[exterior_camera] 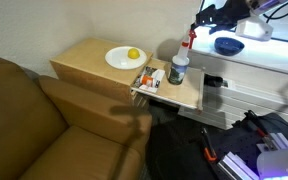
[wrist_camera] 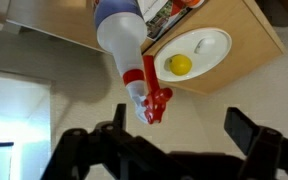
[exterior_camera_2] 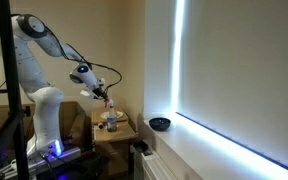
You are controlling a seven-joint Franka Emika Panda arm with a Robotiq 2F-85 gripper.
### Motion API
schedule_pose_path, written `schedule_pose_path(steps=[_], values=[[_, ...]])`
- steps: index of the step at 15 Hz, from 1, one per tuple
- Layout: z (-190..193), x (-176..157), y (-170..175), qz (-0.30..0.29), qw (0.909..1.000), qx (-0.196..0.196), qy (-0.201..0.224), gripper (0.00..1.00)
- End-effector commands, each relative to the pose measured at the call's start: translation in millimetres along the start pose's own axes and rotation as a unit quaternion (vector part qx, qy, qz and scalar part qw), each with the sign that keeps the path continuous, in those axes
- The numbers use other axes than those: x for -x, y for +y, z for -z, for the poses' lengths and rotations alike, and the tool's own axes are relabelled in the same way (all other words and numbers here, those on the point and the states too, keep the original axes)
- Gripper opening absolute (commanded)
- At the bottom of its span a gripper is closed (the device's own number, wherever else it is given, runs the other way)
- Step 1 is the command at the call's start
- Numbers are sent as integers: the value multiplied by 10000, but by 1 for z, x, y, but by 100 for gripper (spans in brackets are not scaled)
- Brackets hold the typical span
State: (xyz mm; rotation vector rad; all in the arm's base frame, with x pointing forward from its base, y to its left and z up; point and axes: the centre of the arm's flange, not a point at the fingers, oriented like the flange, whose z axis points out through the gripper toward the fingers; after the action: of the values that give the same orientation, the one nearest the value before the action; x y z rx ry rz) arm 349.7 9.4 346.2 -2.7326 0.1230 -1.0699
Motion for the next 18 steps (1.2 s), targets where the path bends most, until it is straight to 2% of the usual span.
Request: schedule_pose_path(steps=[1,3,9,13,14,15,18], values=[[-1,1,1,-4,10000,17,-25,100],[-8,4,0,-21,9999,61,-81,100],[-29,0,-15,-245,9989,316,254,100],[-33,6,-12,-207,9979,606,98,100],[-34,8,-13,-182,9980,606,-28,100],[-4,1,-15,-215,9988,431,119,100],[-13,7,-14,-217,9987,453,-45,100]])
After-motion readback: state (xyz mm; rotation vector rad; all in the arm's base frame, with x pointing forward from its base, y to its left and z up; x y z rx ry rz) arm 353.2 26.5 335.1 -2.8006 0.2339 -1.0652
